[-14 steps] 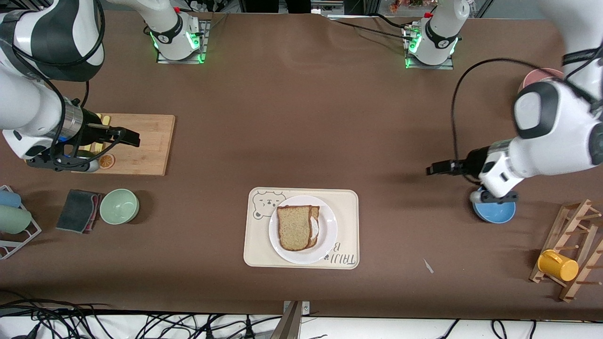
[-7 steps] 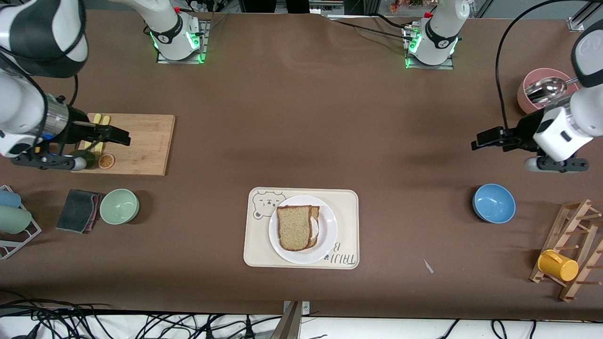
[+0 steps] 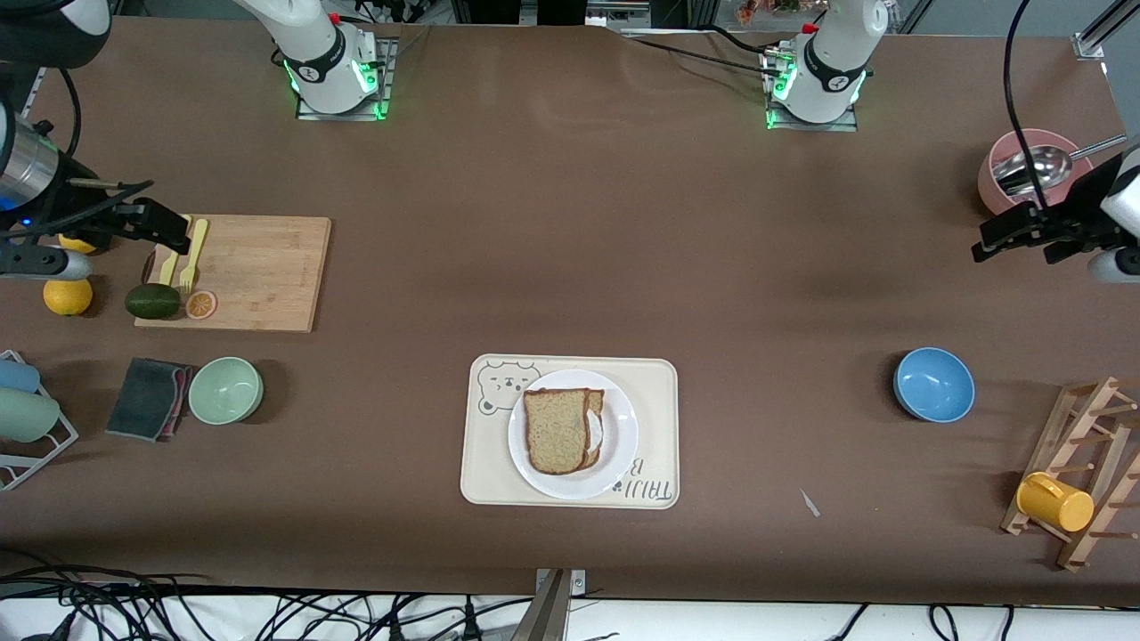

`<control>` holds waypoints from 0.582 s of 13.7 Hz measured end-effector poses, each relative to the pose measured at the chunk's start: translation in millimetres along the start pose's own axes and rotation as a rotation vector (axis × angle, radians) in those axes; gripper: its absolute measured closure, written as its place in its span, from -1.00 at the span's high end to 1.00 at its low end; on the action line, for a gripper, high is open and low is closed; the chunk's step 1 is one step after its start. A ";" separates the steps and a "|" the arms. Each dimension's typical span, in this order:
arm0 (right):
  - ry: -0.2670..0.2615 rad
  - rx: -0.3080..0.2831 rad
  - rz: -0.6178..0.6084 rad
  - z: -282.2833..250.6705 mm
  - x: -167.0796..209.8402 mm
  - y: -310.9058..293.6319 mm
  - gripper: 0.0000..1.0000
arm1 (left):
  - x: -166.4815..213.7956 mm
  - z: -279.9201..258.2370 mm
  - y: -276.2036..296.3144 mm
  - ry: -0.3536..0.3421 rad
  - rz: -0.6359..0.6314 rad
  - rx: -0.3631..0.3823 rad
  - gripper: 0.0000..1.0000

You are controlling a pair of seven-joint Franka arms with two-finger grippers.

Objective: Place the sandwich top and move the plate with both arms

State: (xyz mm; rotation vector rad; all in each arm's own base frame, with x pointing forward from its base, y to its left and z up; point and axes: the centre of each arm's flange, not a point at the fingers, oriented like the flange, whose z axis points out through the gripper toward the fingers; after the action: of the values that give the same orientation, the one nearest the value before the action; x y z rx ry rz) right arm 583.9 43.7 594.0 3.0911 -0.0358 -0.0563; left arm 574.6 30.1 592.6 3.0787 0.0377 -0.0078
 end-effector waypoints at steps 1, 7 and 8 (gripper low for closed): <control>0.003 0.001 -0.001 1.0 -4.0 1.0 1.00 | -1.2 -8.5 -3.7 0.011 0.010 0.005 1.00; -0.003 0.054 0.065 13.0 -18.4 38.3 1.00 | -16.6 -33.0 -4.0 0.004 0.046 0.012 1.00; 0.006 0.055 0.067 12.1 -20.8 39.7 1.00 | -18.0 -33.9 1.4 -0.006 0.058 0.022 1.00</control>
State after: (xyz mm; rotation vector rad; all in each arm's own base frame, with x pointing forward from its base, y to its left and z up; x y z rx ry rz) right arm 561.8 3.9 584.7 3.1422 -0.1435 -0.0438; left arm 556.9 30.5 626.6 3.1008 -0.0519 -0.0153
